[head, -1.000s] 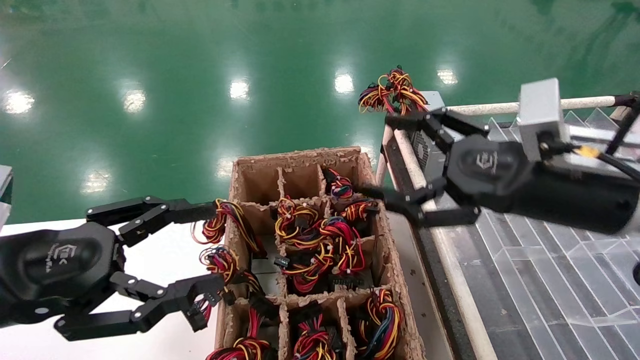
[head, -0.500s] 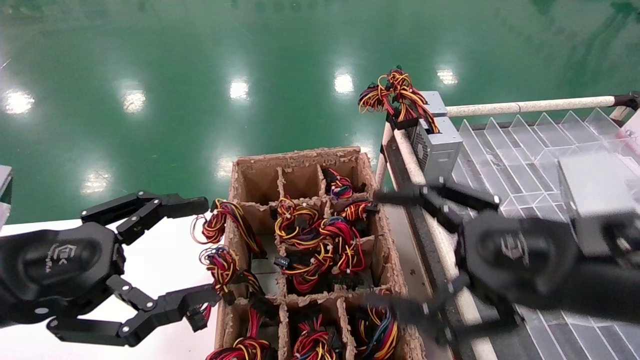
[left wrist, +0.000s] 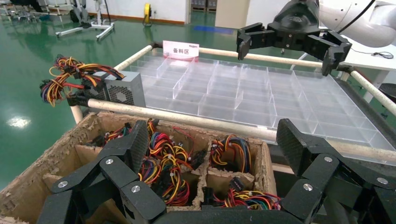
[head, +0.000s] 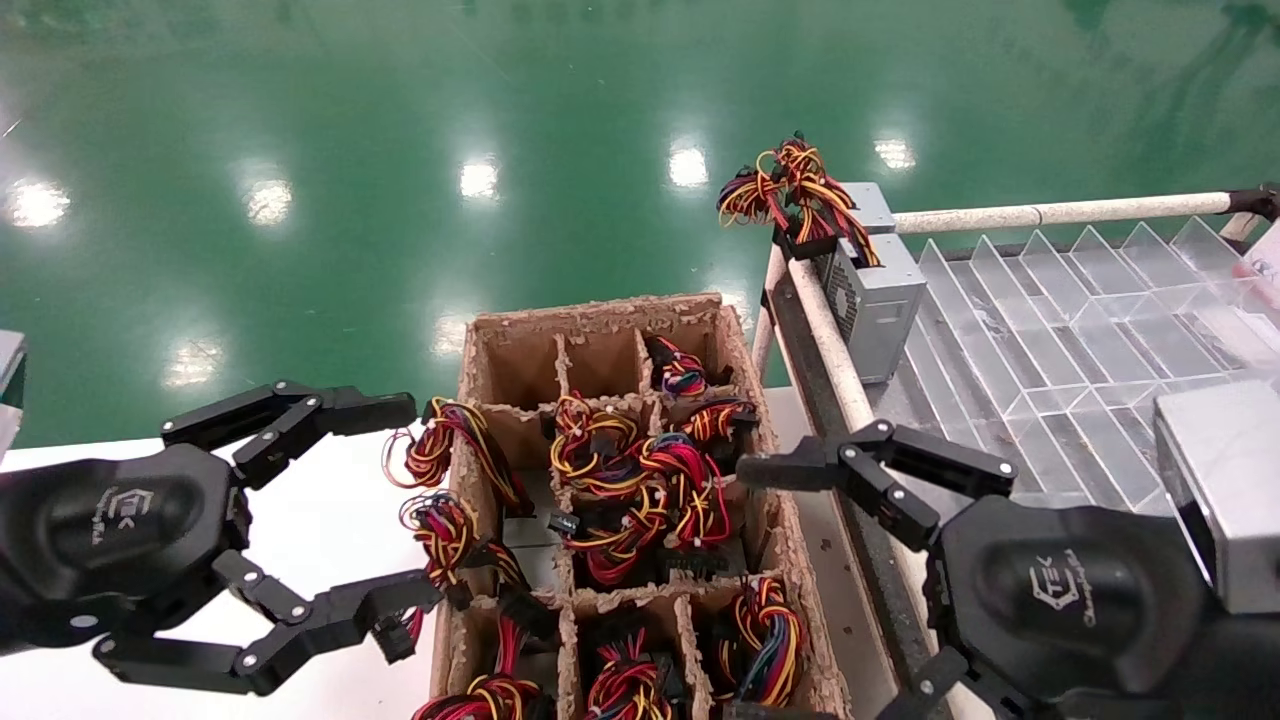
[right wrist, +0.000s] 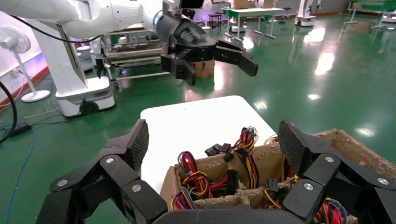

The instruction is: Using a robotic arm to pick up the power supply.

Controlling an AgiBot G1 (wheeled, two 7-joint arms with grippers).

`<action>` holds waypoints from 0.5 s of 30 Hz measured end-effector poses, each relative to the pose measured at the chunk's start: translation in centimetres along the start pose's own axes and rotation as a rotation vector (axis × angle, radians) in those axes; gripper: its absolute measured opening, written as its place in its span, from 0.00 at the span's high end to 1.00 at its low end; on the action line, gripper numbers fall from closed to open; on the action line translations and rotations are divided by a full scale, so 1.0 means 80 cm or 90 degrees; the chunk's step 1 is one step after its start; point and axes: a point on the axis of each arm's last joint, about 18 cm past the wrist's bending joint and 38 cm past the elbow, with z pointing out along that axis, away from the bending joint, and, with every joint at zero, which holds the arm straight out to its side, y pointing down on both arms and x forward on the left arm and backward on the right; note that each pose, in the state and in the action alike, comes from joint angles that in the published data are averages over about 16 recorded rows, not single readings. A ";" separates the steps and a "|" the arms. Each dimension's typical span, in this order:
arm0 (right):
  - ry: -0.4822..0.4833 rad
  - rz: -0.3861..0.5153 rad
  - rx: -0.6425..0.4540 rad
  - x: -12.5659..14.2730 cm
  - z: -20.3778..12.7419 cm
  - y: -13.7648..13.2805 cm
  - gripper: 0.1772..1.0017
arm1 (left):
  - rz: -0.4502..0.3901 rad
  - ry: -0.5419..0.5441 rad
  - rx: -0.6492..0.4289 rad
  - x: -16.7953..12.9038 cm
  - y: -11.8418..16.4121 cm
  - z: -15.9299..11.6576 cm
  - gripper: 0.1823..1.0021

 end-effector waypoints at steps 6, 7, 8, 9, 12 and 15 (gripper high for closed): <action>0.005 -0.001 0.001 0.004 0.000 0.000 0.00 | 0.000 0.000 0.000 0.000 0.000 0.000 0.00; 0.006 -0.001 0.001 0.005 0.000 0.000 0.00 | 0.000 0.000 0.000 0.000 0.000 0.000 0.00; 0.006 -0.001 0.001 0.005 0.000 0.000 0.00 | 0.000 0.000 0.000 0.000 0.000 0.000 0.00; 0.007 -0.001 0.001 0.006 0.000 0.000 0.00 | 0.000 0.000 0.000 0.000 0.000 0.000 0.00; 0.008 -0.002 0.002 0.007 0.000 0.001 0.00 | 0.000 0.000 0.000 0.000 0.000 0.000 0.00; 0.009 -0.002 0.002 0.008 0.000 0.001 0.00 | 0.000 0.000 0.000 0.000 0.000 0.000 0.00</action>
